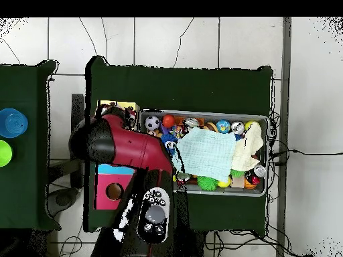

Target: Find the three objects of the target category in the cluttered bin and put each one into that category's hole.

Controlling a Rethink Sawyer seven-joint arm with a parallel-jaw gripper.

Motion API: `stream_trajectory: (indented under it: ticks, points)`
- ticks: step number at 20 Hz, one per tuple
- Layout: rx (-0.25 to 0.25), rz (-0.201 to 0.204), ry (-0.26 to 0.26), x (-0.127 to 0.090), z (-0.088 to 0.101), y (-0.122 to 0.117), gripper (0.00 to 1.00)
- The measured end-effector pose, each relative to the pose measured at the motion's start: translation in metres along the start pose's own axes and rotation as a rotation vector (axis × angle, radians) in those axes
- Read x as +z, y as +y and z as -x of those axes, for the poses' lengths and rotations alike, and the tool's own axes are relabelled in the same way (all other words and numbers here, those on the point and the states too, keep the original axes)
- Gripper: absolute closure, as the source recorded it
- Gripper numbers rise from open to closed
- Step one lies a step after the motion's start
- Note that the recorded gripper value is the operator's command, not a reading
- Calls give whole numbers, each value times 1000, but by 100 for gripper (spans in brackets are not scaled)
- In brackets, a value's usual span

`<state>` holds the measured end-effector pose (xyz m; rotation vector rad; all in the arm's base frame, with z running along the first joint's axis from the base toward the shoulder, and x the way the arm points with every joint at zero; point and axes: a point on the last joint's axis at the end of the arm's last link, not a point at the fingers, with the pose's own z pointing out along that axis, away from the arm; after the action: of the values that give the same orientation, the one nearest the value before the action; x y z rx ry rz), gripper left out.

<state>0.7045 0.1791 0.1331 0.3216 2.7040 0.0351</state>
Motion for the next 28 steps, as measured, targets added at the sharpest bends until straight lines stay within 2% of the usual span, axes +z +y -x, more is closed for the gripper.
stream_trajectory:
  ticks: [7, 8, 28]
  points:
    - [25, 15, 9, 15, 3, -6, 0]
    - [26, 17, 14, 17, 1, -6, 100]
    - [33, 56, 36, 25, -5, 8, 100]
